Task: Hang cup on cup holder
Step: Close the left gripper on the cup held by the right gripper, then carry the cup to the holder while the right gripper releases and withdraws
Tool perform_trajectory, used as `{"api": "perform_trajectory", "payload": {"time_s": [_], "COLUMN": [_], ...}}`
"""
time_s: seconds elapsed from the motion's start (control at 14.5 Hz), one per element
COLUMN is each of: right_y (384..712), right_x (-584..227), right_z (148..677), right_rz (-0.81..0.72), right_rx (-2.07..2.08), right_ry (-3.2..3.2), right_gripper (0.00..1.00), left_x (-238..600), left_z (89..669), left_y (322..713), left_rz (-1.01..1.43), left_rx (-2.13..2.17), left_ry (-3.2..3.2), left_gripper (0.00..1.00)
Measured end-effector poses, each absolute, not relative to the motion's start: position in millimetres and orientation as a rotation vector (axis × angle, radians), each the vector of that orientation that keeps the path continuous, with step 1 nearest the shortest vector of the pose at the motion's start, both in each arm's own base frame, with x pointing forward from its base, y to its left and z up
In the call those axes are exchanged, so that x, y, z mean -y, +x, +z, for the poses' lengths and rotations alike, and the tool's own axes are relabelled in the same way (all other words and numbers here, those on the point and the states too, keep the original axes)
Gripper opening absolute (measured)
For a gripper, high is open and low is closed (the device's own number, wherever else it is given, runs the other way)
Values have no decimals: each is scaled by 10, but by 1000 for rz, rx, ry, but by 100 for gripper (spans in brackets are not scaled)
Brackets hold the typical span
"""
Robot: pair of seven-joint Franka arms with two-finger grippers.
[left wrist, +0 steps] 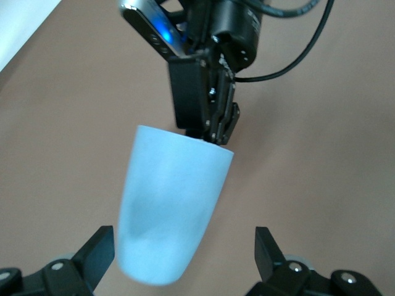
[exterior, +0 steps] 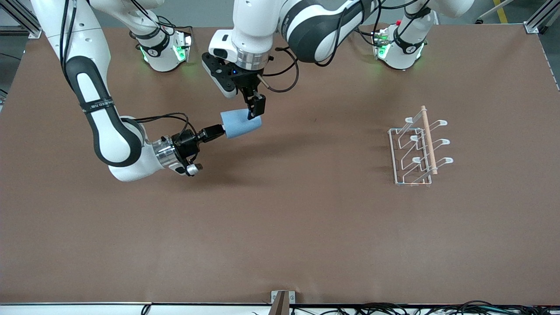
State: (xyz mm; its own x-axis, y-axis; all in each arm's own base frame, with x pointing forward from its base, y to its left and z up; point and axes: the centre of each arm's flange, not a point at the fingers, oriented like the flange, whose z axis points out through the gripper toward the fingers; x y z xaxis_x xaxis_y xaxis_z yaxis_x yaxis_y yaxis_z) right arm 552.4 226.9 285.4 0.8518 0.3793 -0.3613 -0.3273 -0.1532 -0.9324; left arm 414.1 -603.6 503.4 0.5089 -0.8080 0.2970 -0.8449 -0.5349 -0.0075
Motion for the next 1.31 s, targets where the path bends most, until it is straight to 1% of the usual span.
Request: {"api": "perform_trajectory", "payload": {"time_s": [0.28, 0.62, 0.69, 0.76, 0.83, 0.9, 1.03, 1.24, 1.31], "right_y": [5519, 5505, 5504, 5504, 5504, 5509, 5509, 5536, 5552], "right_x": [-2275, -2292, -2291, -2291, -2291, -2288, -2291, -2292, -2272], "right_z": [2850, 2872, 2868, 2867, 2868, 2866, 2872, 2964, 2999], "right_rz": [623, 635, 635, 636, 636, 633, 634, 633, 629], "right_rx": [44, 54, 53, 54, 54, 51, 54, 81, 87], "right_ry": [-1604, -1586, -1586, -1585, -1585, -1587, -1584, -1571, -1571], "right_gripper": [5, 5, 5, 5, 5, 5, 7, 36, 48], "left_x": [6052, 6099, 6096, 6090, 6083, 6084, 6089, 5979, 5896], "left_z": [4796, 4542, 4536, 4533, 4530, 4527, 4514, 4448, 4422], "left_y": [4289, 4346, 4354, 4363, 4374, 4374, 4365, 4422, 4464], "left_rz": [420, 408, 412, 419, 425, 428, 433, 363, 316], "left_rx": [1583, 1705, 1732, 1764, 1789, 1804, 1825, 1885, 1921], "left_ry": [2533, 2467, 2456, 2445, 2437, 2432, 2436, 2500, 2543], "left_gripper": [100, 98, 93, 93, 87, 78, 76, 76, 76]}}
